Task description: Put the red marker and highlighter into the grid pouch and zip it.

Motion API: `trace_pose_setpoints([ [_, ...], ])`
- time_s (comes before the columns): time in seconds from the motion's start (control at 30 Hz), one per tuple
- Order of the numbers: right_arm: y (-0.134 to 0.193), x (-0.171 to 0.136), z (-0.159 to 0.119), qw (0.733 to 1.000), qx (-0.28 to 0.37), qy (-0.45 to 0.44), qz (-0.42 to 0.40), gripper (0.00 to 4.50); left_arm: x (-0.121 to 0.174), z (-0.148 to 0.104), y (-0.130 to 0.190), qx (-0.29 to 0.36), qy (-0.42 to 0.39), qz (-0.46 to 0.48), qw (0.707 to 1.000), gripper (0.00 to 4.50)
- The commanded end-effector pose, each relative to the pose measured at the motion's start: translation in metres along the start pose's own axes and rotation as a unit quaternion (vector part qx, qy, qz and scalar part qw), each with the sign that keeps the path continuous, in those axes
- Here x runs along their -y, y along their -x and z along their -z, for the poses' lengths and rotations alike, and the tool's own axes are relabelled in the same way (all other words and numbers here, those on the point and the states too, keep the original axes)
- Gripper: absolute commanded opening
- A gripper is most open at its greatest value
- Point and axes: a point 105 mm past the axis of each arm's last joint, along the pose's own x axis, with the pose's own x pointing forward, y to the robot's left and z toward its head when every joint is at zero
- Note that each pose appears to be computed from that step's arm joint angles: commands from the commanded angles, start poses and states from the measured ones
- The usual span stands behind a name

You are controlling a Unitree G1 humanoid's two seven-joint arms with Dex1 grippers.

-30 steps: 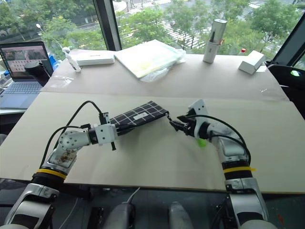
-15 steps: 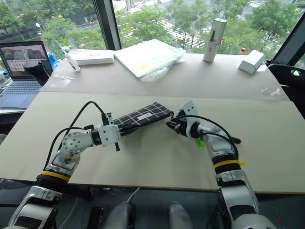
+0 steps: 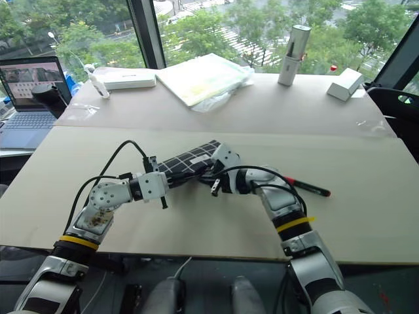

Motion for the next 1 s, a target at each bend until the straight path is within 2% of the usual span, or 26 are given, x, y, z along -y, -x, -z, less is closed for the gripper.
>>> trace_pose_setpoints([
  [0.03,-0.008,-0.024,-0.029,0.997,0.031,0.032,-0.063,0.02,-0.006,-0.015,-0.006,0.023,-0.020,-0.004,1.000,0.00],
  [0.17,-0.009,-0.026,-0.035,0.997,0.043,0.026,-0.066,0.02,-0.006,-0.015,-0.007,0.024,-0.019,-0.002,1.000,0.00],
  [0.27,-0.006,0.003,-0.031,0.999,0.040,0.006,0.010,0.02,-0.005,-0.015,-0.007,0.025,-0.019,-0.001,1.000,0.00],
  [0.33,0.005,0.010,-0.032,0.999,0.045,0.001,0.022,0.68,-0.004,-0.015,-0.007,0.026,-0.018,0.001,1.000,0.00],
  [0.37,0.015,0.013,-0.033,0.999,0.046,-0.004,0.026,0.82,-0.003,-0.015,-0.007,0.026,-0.017,0.001,1.000,0.00],
  [0.47,0.051,0.001,-0.031,0.997,0.050,-0.045,-0.028,1.85,-0.003,-0.017,-0.007,0.031,-0.014,0.000,0.999,0.00],
  [0.53,0.081,-0.008,-0.031,0.996,0.057,-0.045,-0.057,1.85,-0.005,-0.018,-0.006,0.038,-0.009,-0.005,0.999,0.00],
  [0.63,0.120,-0.011,-0.027,0.997,0.050,-0.027,-0.051,1.85,-0.011,-0.018,-0.002,0.046,0.000,-0.007,0.999,0.00],
  [0.7,0.144,-0.002,-0.024,0.999,0.043,-0.011,-0.016,1.85,-0.018,-0.019,0.003,0.056,0.011,-0.011,0.998,0.00],
  [0.87,0.204,0.048,-0.002,0.990,0.001,-0.002,0.140,1.85,-0.030,-0.030,0.020,0.099,0.044,0.008,0.994,0.00],
  [1.0,0.232,0.065,0.020,0.982,-0.038,-0.002,0.186,1.85,-0.038,-0.028,0.030,0.099,0.052,0.012,0.994,0.00],
])
